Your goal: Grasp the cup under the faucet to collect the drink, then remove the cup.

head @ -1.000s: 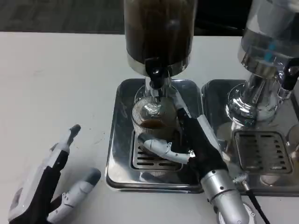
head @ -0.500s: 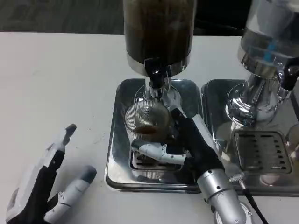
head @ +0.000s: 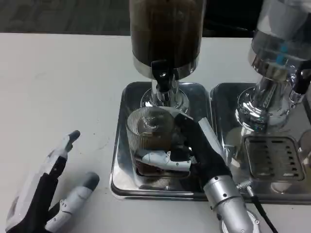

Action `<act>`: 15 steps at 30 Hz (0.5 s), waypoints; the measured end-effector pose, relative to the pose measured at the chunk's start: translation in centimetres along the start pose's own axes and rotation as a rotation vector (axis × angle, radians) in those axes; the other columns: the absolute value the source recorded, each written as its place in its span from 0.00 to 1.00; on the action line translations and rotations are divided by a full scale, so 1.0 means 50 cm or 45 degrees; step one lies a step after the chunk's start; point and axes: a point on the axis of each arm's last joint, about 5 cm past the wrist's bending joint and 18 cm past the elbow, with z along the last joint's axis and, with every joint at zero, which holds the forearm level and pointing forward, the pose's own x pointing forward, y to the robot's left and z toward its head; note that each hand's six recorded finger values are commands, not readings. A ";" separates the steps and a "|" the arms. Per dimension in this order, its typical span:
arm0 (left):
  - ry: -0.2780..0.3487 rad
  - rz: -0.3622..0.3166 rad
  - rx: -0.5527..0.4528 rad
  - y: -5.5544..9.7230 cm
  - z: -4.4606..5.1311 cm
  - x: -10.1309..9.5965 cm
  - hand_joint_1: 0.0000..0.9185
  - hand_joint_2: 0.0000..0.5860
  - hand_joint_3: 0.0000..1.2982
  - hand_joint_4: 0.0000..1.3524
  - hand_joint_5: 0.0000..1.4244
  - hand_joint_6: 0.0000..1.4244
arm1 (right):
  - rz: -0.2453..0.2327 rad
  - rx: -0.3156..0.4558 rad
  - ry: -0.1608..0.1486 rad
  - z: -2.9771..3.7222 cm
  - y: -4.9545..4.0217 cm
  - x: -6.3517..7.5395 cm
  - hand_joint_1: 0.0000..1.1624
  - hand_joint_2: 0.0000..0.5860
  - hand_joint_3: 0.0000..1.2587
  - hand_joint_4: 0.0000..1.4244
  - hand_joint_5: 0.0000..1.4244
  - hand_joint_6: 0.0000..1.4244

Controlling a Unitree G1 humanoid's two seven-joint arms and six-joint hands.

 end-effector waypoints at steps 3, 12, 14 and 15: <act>0.003 0.001 -0.002 0.000 0.000 0.000 0.00 0.27 0.05 0.00 0.05 0.00 | -0.012 -0.010 -0.007 0.000 0.002 0.000 0.90 0.32 0.39 0.39 0.41 0.56; 0.007 0.002 -0.005 0.000 -0.001 0.000 0.00 0.27 0.06 0.00 0.05 0.00 | -0.052 -0.019 -0.008 -0.001 0.002 -0.002 0.93 0.28 0.44 0.42 0.48 0.67; 0.007 0.002 -0.006 -0.001 -0.001 0.000 0.00 0.27 0.06 0.00 0.05 0.00 | -0.060 -0.018 -0.006 -0.002 0.003 -0.004 0.94 0.27 0.45 0.43 0.51 0.70; 0.007 0.001 -0.006 -0.001 -0.001 0.000 0.00 0.27 0.06 0.00 0.05 0.00 | -0.064 -0.018 -0.007 -0.002 0.003 -0.005 0.95 0.27 0.46 0.43 0.51 0.70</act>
